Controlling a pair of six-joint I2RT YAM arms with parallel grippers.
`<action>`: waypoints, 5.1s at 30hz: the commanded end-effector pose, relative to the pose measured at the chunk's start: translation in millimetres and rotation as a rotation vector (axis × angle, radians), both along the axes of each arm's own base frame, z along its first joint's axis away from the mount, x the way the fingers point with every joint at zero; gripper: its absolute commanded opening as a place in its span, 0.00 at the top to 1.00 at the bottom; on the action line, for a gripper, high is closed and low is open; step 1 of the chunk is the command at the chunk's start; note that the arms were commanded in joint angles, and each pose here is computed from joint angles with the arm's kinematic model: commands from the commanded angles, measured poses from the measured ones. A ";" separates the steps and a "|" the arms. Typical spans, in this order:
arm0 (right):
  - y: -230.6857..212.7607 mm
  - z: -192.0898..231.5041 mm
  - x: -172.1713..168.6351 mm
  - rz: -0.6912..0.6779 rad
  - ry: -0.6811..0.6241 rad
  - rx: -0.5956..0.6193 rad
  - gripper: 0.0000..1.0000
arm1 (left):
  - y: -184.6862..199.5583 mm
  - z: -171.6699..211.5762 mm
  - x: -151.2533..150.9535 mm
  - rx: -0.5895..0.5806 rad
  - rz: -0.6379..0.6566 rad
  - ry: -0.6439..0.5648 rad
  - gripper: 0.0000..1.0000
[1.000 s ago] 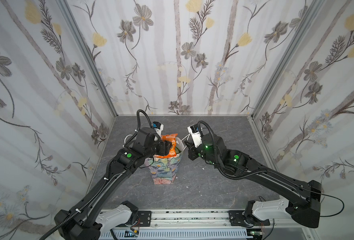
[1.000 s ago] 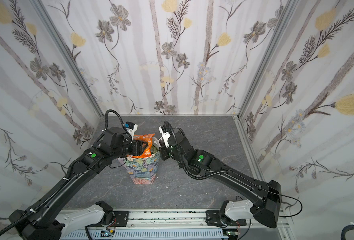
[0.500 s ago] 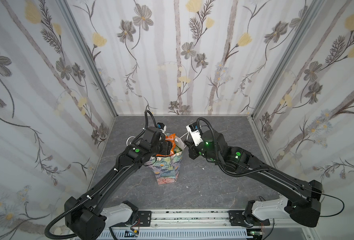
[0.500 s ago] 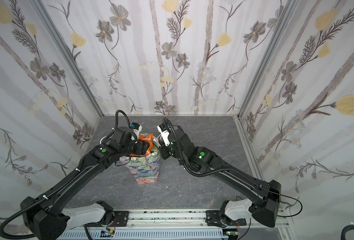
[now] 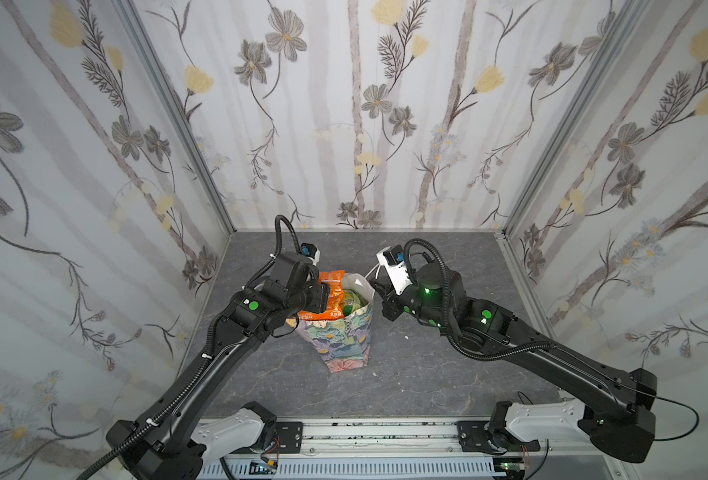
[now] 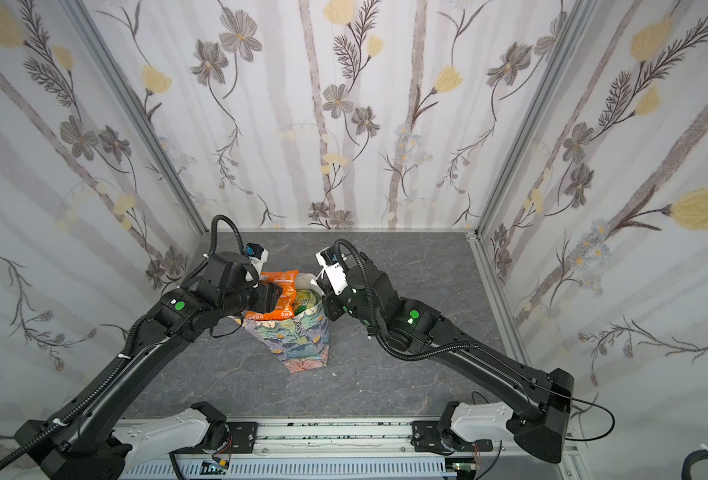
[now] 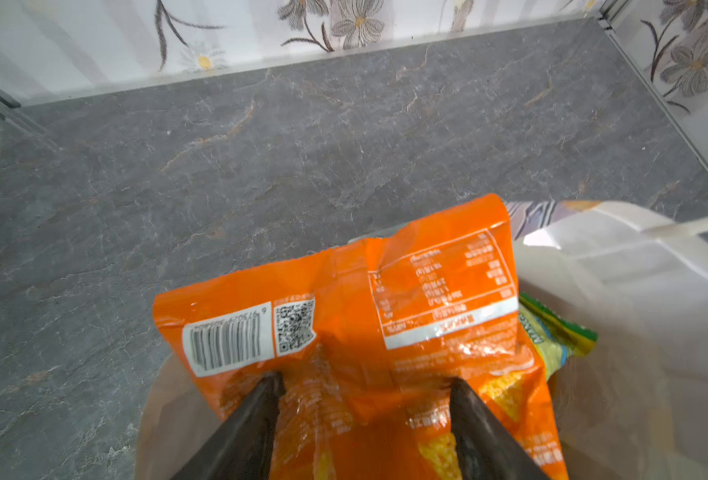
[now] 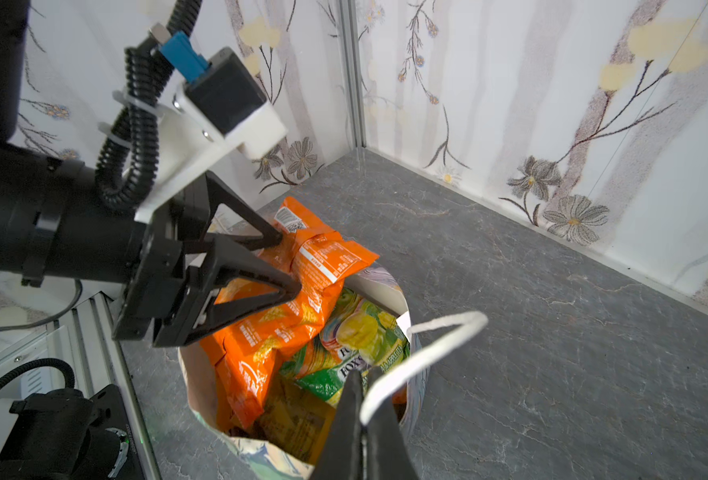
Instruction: Place the snacks into the paper bag
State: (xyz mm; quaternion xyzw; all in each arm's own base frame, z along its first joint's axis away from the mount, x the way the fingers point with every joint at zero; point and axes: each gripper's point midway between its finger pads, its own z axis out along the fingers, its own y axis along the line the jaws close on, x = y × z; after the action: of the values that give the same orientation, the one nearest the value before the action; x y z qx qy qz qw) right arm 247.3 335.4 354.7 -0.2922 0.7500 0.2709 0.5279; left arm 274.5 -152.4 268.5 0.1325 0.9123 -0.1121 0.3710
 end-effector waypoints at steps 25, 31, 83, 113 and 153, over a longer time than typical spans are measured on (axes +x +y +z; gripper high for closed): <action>5.6 23.9 8.8 -0.021 -0.081 0.117 1.00 | 14.0 34.6 -24.5 -0.115 0.083 -0.013 0.12; 1.5 24.0 6.3 -0.023 -0.079 0.127 1.00 | -2.3 18.8 -12.5 -0.174 0.043 -0.017 0.06; 0.8 8.1 24.3 -0.050 -0.054 0.112 1.00 | -5.4 11.0 -7.4 -0.153 -0.015 -0.083 0.24; 1.6 4.3 22.8 -0.041 -0.042 0.118 1.00 | -69.4 42.5 -16.1 -0.200 -0.234 -0.037 0.61; -85.6 -28.3 40.9 -0.295 -0.046 0.077 1.00 | -2.0 110.3 21.8 -0.105 0.064 -0.277 0.14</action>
State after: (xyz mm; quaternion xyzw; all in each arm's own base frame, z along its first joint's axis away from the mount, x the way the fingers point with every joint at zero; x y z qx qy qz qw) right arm 285.4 263.5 317.8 -0.1883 0.7685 0.2236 0.5691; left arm 295.5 -186.7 379.7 0.1251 0.8390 -0.1875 0.4952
